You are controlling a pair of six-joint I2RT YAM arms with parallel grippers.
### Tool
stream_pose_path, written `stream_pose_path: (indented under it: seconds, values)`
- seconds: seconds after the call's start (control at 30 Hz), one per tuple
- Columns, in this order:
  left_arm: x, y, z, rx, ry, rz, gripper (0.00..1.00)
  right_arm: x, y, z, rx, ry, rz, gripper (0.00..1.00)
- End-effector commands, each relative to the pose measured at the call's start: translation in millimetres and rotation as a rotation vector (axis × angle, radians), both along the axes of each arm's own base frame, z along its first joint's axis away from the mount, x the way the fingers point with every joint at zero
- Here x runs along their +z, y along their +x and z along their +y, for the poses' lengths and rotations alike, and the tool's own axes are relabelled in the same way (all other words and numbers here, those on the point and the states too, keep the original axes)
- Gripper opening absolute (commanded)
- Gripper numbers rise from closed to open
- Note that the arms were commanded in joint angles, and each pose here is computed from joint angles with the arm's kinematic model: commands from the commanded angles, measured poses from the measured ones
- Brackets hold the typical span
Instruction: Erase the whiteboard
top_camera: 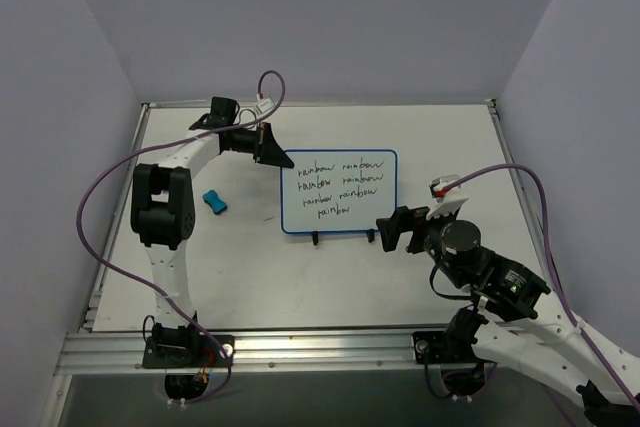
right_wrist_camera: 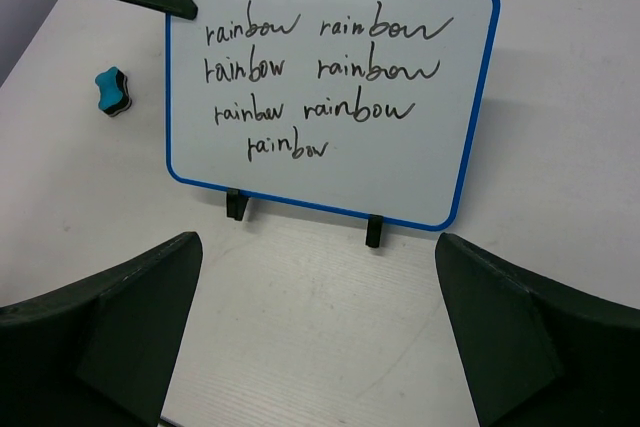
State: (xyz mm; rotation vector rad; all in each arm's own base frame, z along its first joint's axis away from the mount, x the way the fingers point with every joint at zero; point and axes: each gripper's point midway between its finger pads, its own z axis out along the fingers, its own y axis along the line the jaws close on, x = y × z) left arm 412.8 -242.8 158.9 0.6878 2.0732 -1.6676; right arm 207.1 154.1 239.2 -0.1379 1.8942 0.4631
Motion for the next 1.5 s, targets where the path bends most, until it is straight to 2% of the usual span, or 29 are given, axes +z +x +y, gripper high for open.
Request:
stream_pose_path:
  seconds: [0.0,0.3,0.53,0.73,0.97,1.17,1.3,1.47]
  values:
    - [9,11,3,0.008,-0.023,-0.075,0.02,13,0,3,0.013,0.021,-0.035,0.98]
    - [30,22,17,0.076,-0.066,-0.157,0.02,15,0,2,0.012,0.029,-0.039,0.98]
    - [65,26,25,0.118,-0.198,-0.229,0.02,15,0,0,0.004,0.027,-0.042,0.98]
    - [83,19,30,0.093,-0.279,-0.231,0.02,16,0,0,0.002,0.032,-0.045,0.98]
    - [88,17,32,0.073,-0.290,-0.230,0.02,16,0,-1,-0.001,0.030,-0.045,0.98]
    - [126,11,41,0.095,-0.314,-0.296,0.02,15,2,0,-0.009,0.028,-0.044,0.98]
    - [160,10,56,0.168,-0.302,-0.367,0.02,15,5,2,-0.014,0.022,-0.038,0.98]
    - [162,27,67,0.328,-0.187,-0.337,0.02,19,7,3,-0.015,0.022,-0.046,0.97]
